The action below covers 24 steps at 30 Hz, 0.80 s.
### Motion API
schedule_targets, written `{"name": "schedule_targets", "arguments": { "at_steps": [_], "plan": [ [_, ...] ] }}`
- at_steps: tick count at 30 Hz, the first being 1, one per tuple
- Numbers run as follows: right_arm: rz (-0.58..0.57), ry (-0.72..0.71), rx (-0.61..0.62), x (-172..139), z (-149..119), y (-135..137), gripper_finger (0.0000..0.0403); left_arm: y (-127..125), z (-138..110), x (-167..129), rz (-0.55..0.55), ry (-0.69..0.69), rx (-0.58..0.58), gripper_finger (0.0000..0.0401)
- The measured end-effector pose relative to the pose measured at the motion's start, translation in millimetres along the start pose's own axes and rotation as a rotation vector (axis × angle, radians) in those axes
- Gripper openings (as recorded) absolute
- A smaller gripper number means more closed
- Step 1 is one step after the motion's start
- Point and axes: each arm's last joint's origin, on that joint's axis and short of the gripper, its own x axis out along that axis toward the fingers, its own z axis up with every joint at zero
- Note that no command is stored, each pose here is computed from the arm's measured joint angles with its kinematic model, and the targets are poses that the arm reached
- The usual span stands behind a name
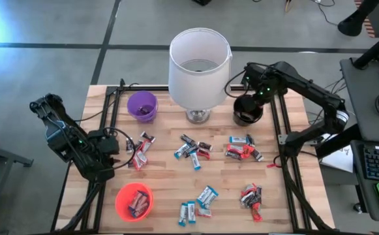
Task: Organize candy in baskets
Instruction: Put the orange chocolate bar into the black bucket
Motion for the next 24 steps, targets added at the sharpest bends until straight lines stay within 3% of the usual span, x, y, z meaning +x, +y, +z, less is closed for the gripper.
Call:
{"name": "schedule_targets", "arguments": {
  "at_steps": [24],
  "plan": [
    [0.008, -0.016, -0.083, 0.8, 3.8, -2.1, 0.0013, -0.1, 0.0, 0.0, 0.0, 0.0, -0.001, 0.0125]
  ]
}}
